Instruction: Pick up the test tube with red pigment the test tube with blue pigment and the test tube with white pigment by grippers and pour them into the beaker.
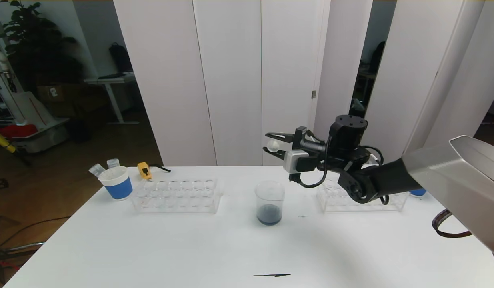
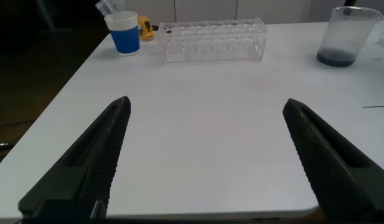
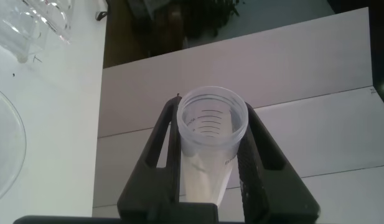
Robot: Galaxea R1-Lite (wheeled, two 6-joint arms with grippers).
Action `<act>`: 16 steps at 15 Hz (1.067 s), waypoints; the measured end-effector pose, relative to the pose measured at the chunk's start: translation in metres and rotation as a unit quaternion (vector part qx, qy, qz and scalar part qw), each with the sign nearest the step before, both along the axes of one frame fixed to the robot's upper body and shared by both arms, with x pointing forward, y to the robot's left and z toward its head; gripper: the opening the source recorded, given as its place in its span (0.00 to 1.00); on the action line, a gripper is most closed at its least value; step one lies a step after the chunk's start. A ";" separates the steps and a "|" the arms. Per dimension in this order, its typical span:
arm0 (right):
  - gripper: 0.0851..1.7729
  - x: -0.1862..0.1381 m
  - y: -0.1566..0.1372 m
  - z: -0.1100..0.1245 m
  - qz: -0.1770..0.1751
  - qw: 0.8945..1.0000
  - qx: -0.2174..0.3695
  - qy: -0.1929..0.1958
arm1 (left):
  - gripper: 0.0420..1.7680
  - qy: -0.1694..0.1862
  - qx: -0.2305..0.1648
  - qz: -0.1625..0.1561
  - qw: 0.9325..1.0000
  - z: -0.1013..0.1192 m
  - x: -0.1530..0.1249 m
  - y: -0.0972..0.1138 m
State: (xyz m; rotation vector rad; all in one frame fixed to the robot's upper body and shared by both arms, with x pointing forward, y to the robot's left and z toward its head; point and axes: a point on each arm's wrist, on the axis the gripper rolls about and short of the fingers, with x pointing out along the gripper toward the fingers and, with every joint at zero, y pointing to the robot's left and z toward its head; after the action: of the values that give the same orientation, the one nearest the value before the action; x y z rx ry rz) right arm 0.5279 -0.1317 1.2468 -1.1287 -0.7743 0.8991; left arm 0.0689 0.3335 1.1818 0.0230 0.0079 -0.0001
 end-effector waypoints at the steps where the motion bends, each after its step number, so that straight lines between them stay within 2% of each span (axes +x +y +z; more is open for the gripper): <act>1: 0.30 0.001 -0.001 -0.002 0.004 1.000 -0.005 -0.015 | 0.99 0.000 0.000 0.000 1.000 0.000 0.000 0.000; 4: 0.30 0.002 -0.002 -0.006 0.011 0.998 -0.020 -0.050 | 0.99 0.000 0.000 0.000 1.000 0.000 0.000 0.000; 16: 0.30 0.008 -0.003 -0.019 0.004 0.995 -0.050 -0.089 | 0.99 0.000 0.000 0.000 1.000 0.000 0.000 0.000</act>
State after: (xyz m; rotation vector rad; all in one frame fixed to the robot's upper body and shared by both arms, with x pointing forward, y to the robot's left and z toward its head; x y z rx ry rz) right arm 0.5363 -0.1347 1.2280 -1.3079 -0.8881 0.8586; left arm 0.0689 0.3334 1.1818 0.0230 0.0079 -0.0005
